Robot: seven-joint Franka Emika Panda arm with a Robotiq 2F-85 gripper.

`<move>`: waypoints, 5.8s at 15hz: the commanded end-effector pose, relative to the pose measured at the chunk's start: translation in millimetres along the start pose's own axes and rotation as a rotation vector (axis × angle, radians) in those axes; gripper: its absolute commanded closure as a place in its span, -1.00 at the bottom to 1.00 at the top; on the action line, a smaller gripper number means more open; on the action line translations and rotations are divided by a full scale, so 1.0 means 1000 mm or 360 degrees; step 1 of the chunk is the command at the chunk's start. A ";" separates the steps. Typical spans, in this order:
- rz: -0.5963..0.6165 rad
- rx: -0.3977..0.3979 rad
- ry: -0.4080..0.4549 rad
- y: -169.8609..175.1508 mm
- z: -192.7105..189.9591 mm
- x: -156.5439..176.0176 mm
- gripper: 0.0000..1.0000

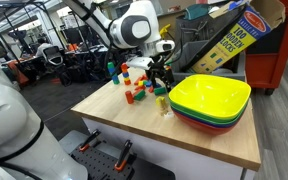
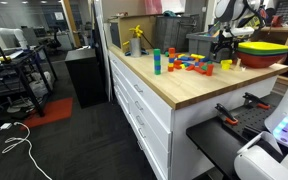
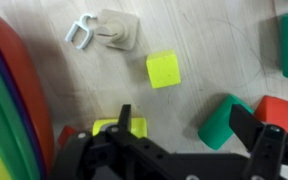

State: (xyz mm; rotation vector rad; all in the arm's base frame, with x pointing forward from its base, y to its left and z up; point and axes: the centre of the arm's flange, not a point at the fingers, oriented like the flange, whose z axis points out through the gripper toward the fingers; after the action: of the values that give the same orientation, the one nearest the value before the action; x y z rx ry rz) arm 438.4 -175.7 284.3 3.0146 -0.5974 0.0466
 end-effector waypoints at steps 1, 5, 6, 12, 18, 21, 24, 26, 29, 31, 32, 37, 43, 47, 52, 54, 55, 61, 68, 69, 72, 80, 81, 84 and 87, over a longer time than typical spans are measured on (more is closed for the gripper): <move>-0.0206 -0.0016 -0.0062 0.009 0.008 0.000 -1.00; -0.0333 -0.0045 -0.0128 0.016 0.023 -0.005 -1.00; -0.0348 -0.0050 -0.0139 0.017 0.027 -0.006 -1.00; -0.0413 -0.0068 -0.0183 0.020 0.039 -0.010 -1.00; -0.0437 -0.0075 -0.0178 0.018 0.038 -0.010 0.02; -0.0430 -0.0073 -0.0179 0.017 0.037 -0.011 0.46; -0.0408 -0.0059 -0.0169 0.017 0.032 -0.013 0.83; -0.0393 -0.0047 -0.0151 0.016 0.025 -0.015 0.83; -0.0336 0.0013 -0.0100 0.013 0.001 -0.018 0.83; -0.0269 0.0063 -0.0066 0.010 -0.015 -0.018 0.83; -0.0235 0.0106 -0.0051 0.007 -0.024 -0.017 0.83; -0.0176 0.0237 0.0048 -0.026 -0.060 -0.011 0.83; -0.0219 0.0290 0.0133 -0.090 -0.099 -0.015 0.83; -0.0153 0.0225 0.0191 -0.121 -0.117 -0.015 0.83; -0.0042 0.0135 0.0273 -0.147 -0.135 -0.006 0.83; -0.0004 0.0077 0.0315 -0.158 -0.143 -0.005 0.83; 0.0008 0.0041 0.0327 -0.166 -0.147 -0.007 0.83; -0.0061 -0.0068 0.0222 -0.207 -0.160 -0.024 0.83; -0.0170 -0.0049 -0.0013 -0.242 -0.179 -0.042 0.83; -0.0182 -0.0033 -0.0032 -0.250 -0.181 -0.045 0.83; -0.0213 0.0037 -0.0089 -0.267 -0.188 -0.050 0.83; -0.0245 0.0102 -0.0123 -0.297 -0.203 -0.047 0.83; -0.0248 0.0101 -0.0123 -0.300 -0.205 -0.045 0.83; -0.0249 0.0115 -0.0108 -0.308 -0.206 -0.041 0.83; -0.0236 0.0102 -0.0079 -0.304 -0.199 -0.047 0.33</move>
State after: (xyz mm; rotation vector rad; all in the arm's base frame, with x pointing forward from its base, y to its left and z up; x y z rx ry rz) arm 507.8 137.2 462.0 3.1208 -0.3814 -0.0170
